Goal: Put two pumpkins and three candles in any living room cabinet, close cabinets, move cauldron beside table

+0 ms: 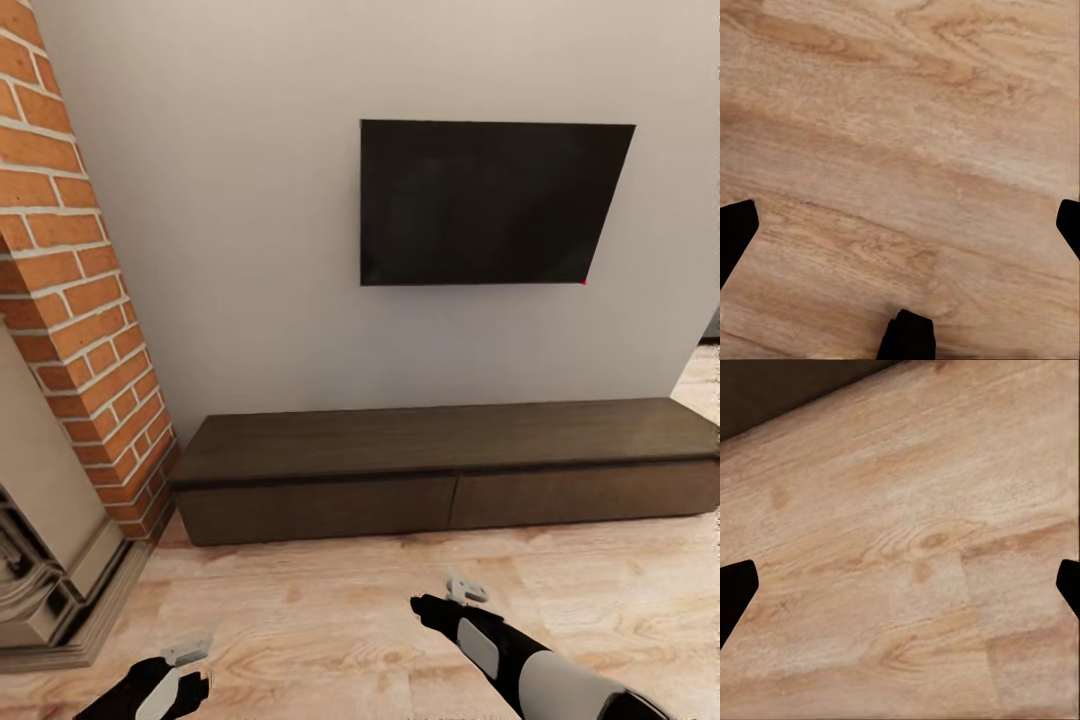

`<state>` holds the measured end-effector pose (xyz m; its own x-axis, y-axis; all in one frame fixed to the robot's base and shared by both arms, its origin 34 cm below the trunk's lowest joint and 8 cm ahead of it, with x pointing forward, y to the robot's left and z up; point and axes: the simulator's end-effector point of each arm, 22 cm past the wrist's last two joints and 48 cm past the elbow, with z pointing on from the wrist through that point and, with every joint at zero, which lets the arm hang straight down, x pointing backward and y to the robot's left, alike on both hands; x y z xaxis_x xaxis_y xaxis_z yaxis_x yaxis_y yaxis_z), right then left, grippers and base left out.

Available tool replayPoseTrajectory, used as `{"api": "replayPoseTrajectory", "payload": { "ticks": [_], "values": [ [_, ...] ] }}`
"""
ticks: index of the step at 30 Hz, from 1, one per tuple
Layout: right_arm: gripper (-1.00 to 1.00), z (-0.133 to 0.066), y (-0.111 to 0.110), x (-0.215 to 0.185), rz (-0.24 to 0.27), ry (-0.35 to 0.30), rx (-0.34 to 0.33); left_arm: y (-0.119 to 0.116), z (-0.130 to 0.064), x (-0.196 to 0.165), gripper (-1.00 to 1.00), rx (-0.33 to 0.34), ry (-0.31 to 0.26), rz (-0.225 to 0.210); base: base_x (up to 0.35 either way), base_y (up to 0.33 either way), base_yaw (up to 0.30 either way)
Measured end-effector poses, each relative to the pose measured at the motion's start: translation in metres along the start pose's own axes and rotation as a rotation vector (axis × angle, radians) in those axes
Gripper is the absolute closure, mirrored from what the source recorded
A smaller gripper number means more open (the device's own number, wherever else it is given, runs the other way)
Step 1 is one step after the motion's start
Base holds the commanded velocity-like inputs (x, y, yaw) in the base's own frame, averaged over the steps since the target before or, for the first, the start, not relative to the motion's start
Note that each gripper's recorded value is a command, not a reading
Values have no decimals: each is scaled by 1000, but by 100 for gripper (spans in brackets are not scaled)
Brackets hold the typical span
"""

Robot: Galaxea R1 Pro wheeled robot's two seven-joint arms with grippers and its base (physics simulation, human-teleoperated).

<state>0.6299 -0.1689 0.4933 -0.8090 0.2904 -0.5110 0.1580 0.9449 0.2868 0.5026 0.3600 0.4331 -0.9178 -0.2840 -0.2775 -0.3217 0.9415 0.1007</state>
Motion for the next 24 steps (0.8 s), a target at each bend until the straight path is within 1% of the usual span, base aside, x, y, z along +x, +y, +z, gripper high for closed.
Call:
{"api": "replayPoseTrajectory", "payload": {
  "ticks": [2,5,7,9,13,17,21,23,24],
  "values": [
    [-100,-2,-16,3,1,-6,37,10,5,21,-100,-8,22,1,0,0,-91],
    [-100,-7,-50,17,0,-2,110,18,6,39,-100,-17,43,4,0,0,-86],
    [-100,-12,-67,37,-1,8,143,24,6,49,-100,-27,46,3,0,0,-61],
    [-100,-17,-79,64,0,28,163,30,5,63,-100,-42,49,1,0,0,-26],
    [-100,-29,-94,98,4,57,190,41,2,88,-100,-62,72,5,0,0,-8],
    [-100,-40,-102,121,4,68,205,50,-3,110,-100,-75,96,12,0,0,-1],
    [-100,-55,-109,156,5,88,220,63,-7,131,-100,-93,81,15,0,0,0],
    [-100,-61,-112,165,4,98,227,68,-11,140,-100,-99,87,17,0,0,0],
    [-100,-67,-117,174,5,105,236,72,-13,149,-100,-105,95,20,0,0,0]
  ]
}}
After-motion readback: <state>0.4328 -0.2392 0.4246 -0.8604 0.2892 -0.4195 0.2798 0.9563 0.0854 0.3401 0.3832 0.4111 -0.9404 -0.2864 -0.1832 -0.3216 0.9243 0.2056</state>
